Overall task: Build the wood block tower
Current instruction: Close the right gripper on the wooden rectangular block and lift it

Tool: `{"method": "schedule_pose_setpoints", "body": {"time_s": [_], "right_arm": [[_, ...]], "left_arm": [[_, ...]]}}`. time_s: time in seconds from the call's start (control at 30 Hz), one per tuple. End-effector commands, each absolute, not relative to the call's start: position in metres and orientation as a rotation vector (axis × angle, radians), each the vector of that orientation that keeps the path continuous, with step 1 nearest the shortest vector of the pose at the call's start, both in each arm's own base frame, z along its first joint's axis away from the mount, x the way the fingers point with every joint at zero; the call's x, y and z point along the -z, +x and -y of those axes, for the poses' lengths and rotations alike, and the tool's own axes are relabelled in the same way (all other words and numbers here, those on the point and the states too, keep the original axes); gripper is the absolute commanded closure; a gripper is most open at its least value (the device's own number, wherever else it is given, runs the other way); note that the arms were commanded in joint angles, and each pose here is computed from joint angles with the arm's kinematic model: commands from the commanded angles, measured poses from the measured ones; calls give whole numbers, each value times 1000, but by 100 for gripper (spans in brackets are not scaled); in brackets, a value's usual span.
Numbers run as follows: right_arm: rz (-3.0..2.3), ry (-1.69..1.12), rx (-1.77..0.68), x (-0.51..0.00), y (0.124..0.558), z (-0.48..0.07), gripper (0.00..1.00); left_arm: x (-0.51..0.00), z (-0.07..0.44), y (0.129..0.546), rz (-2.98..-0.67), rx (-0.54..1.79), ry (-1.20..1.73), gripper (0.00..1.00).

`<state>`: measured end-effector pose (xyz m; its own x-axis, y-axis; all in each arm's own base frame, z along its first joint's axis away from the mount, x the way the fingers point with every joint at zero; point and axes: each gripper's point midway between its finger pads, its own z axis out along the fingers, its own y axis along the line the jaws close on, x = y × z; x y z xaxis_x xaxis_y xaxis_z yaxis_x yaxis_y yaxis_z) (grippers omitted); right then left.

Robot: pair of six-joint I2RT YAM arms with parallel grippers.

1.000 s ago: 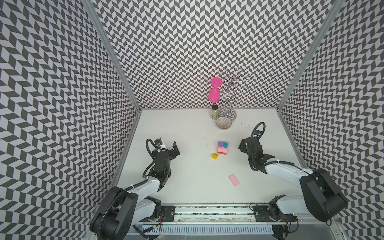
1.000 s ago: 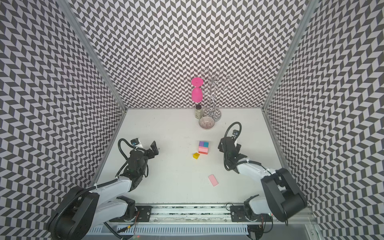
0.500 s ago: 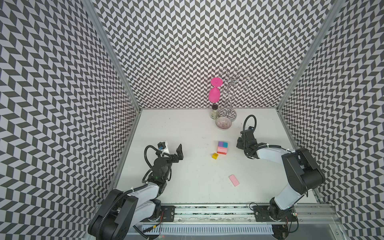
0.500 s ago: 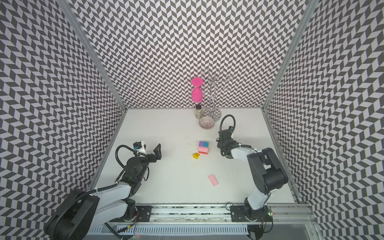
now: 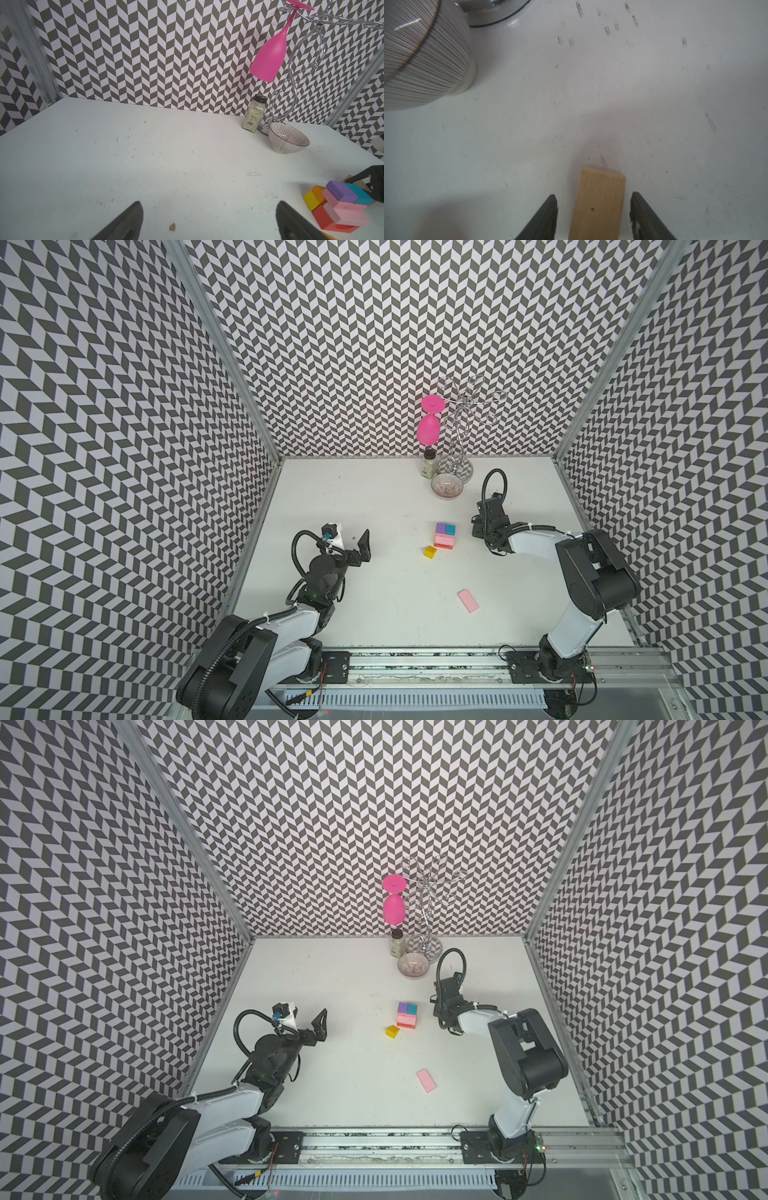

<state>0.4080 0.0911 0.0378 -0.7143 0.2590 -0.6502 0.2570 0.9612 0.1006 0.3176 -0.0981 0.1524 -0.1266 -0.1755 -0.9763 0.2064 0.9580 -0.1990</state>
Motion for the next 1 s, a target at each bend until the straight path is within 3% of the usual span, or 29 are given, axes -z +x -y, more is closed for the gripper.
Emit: {"method": "schedule_pose_setpoints", "body": {"time_s": [0.0, 0.2, 0.57, 0.67, 0.97], "right_arm": [[-2387, 357, 2, -41, 416, -91, 47], [-2404, 349, 35, -38, 419, -91, 53], [-2392, 271, 31, -58, 421, -94, 83], [-2353, 225, -25, -84, 420, -103, 91], [-2042, 228, 12, -220, 386, -131, 100]], "left_arm": [[-164, 104, 321, -1629, 339, 38, 0], [-164, 106, 320, -1629, 339, 50, 0], [-165, 105, 320, -1627, 337, 50, 0], [-165, 106, 319, -1626, 339, 51, 0], [-166, 108, 316, -1622, 353, 68, 0]]}}
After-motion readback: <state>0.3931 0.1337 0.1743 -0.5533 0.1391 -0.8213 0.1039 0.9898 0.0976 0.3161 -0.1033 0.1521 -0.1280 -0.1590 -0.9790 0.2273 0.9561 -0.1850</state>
